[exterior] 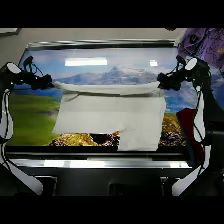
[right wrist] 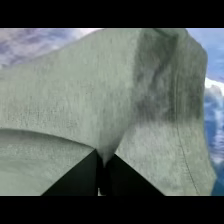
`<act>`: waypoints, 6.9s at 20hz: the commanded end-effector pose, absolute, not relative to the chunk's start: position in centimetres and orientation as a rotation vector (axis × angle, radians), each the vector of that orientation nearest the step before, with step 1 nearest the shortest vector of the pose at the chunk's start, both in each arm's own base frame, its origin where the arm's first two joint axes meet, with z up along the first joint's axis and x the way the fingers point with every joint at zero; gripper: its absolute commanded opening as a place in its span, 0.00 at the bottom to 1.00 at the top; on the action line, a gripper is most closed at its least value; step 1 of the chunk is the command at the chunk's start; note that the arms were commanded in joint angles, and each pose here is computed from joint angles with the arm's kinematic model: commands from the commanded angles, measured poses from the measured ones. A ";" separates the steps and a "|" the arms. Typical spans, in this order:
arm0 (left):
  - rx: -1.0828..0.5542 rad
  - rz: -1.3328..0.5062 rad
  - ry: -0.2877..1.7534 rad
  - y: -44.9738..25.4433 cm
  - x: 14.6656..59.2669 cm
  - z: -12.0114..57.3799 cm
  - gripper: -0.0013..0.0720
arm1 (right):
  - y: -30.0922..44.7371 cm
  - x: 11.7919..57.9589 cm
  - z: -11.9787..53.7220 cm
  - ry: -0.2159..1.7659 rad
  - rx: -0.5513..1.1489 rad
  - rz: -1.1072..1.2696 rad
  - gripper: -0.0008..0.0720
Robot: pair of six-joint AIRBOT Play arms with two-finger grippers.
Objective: Fold the clothes and pants, and hang the long-sleeved shirts on hangers.
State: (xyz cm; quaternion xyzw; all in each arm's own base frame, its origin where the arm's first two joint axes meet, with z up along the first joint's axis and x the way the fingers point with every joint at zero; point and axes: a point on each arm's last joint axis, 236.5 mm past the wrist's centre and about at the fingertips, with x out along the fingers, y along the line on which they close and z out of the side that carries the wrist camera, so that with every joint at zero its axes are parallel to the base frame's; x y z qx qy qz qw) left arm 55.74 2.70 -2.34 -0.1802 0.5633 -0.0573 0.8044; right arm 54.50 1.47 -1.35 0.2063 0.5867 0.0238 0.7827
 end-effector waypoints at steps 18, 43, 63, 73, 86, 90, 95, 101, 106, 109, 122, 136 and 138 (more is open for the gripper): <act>-0.426 -0.132 1.654 -2.6 48.3 -9.0 0.87 | 0.1 48.3 -5.9 1.580 0.382 -0.019 0.62; -0.960 0.092 1.333 4.8 33.6 -4.5 0.89 | 5.0 21.2 -9.3 1.521 0.968 0.085 0.67; -0.873 -0.080 1.439 0.8 30.6 -8.7 0.88 | 7.5 20.9 -8.9 1.512 1.125 0.123 0.06; -0.820 -0.077 1.481 -1.5 31.7 -12.0 0.43 | 6.9 21.4 -8.7 1.464 1.075 0.114 0.06; -0.688 0.118 1.488 1.0 26.5 -3.6 0.05 | 6.6 17.1 -0.8 1.333 0.907 0.021 0.06; -0.631 0.151 1.419 1.8 25.8 -1.1 0.05 | 6.1 16.5 3.6 1.226 0.810 0.014 0.06; -0.618 0.105 1.346 0.8 29.4 -1.1 0.05 | 5.6 21.8 5.7 1.159 0.835 0.111 0.06; -0.556 0.047 1.325 -0.2 36.8 -1.6 0.04 | 5.0 31.5 4.0 1.149 0.723 0.219 0.06; -0.548 0.034 1.349 -0.1 41.9 -3.6 0.04 | 4.2 40.5 1.4 1.140 0.606 0.140 0.06; -0.531 0.012 1.366 -0.9 44.5 -5.0 0.04 | 3.5 44.0 0.4 1.140 0.624 0.123 0.06; -0.612 -0.003 1.401 -3.1 49.0 -8.8 0.70 | 2.5 47.4 -4.2 1.235 0.725 0.059 0.57; -0.635 0.009 1.322 -1.8 51.0 -3.9 0.95 | -5.6 42.6 -7.3 1.371 0.856 0.235 0.96; -0.635 0.010 1.322 -1.8 51.0 -3.9 0.95 | -4.6 43.3 -8.2 1.356 0.923 0.277 0.96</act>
